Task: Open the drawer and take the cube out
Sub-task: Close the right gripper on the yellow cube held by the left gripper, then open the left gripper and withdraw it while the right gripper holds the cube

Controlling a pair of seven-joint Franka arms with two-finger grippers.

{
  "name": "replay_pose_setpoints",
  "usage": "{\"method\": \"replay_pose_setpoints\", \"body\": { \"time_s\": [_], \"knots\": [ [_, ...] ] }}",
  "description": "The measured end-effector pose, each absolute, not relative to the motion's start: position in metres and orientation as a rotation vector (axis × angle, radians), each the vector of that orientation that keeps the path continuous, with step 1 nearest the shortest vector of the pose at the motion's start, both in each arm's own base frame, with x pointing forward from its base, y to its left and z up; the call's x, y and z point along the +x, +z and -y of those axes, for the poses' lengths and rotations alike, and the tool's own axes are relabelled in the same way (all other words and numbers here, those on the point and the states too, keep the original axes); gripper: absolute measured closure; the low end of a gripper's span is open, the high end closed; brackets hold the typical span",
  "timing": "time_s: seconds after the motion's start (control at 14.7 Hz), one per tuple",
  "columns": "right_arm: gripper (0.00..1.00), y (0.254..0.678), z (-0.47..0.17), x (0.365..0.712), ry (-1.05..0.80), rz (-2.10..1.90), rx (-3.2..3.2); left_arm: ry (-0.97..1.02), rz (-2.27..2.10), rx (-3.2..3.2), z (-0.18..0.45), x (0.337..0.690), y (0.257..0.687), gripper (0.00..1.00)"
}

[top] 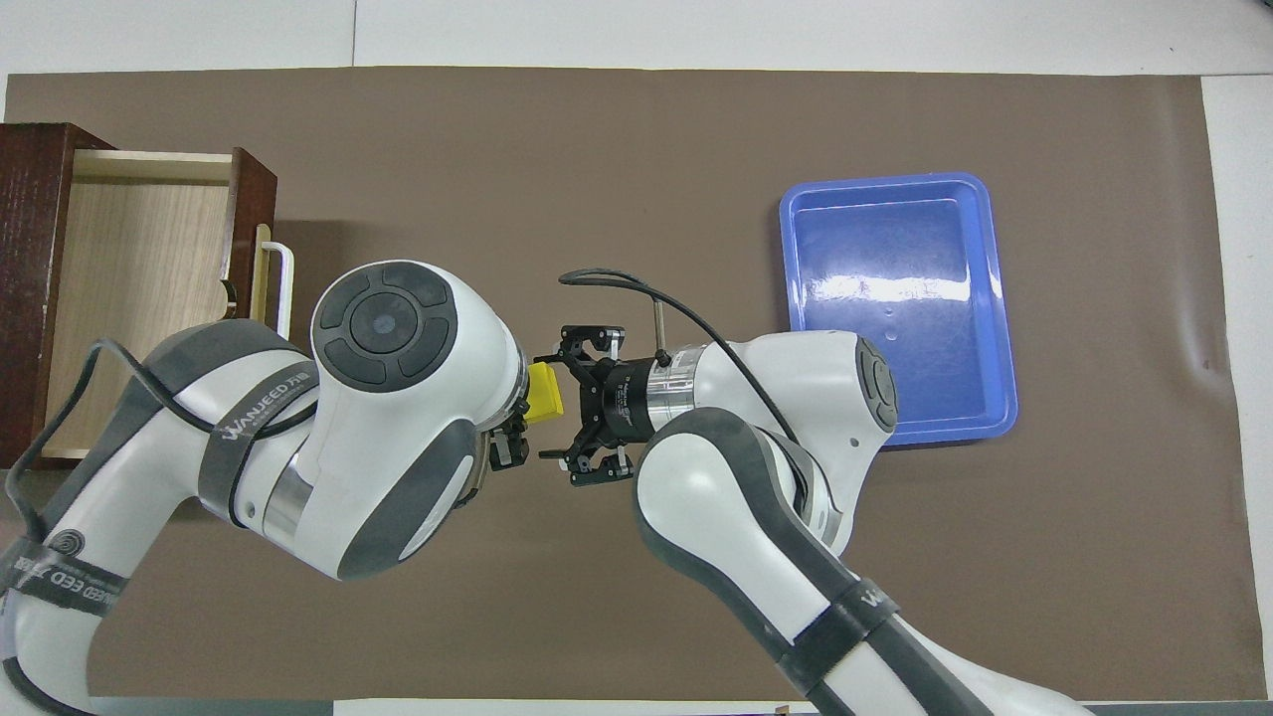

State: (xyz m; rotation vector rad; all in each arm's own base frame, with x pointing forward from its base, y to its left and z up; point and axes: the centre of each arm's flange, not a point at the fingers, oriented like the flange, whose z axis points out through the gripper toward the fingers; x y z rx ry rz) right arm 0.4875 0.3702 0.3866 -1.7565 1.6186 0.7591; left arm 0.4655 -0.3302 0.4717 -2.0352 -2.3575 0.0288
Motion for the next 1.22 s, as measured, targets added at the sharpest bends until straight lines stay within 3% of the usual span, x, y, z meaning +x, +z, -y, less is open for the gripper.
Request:
{"method": "replay_pose_setpoints", "body": {
  "time_s": [0.14,0.2,0.34,0.54,1.22],
  "knots": [
    [0.00,0.3866,-0.3720,0.4863,0.755,-1.617,-1.758,0.029,2.351,-2.039,0.3314,0.4642,0.4711,0.45],
    [0.07,0.3867,-0.3722,0.4863,0.751,-1.618,-1.757,0.029,2.346,-2.039,0.3314,0.4633,0.4703,0.45],
    [0.11,0.3858,-0.3720,0.4859,0.750,-1.620,-1.758,0.030,2.339,-2.040,0.3314,0.4618,0.4688,0.45],
    [0.39,0.3853,-0.3689,0.4880,0.746,-1.627,-1.751,0.023,2.313,-2.058,0.3338,0.4563,0.4660,0.45],
    [0.40,0.3860,-0.3696,0.4879,0.745,-1.626,-1.750,0.020,2.313,-2.059,0.3328,0.4559,0.4668,0.45]
  ]
}}
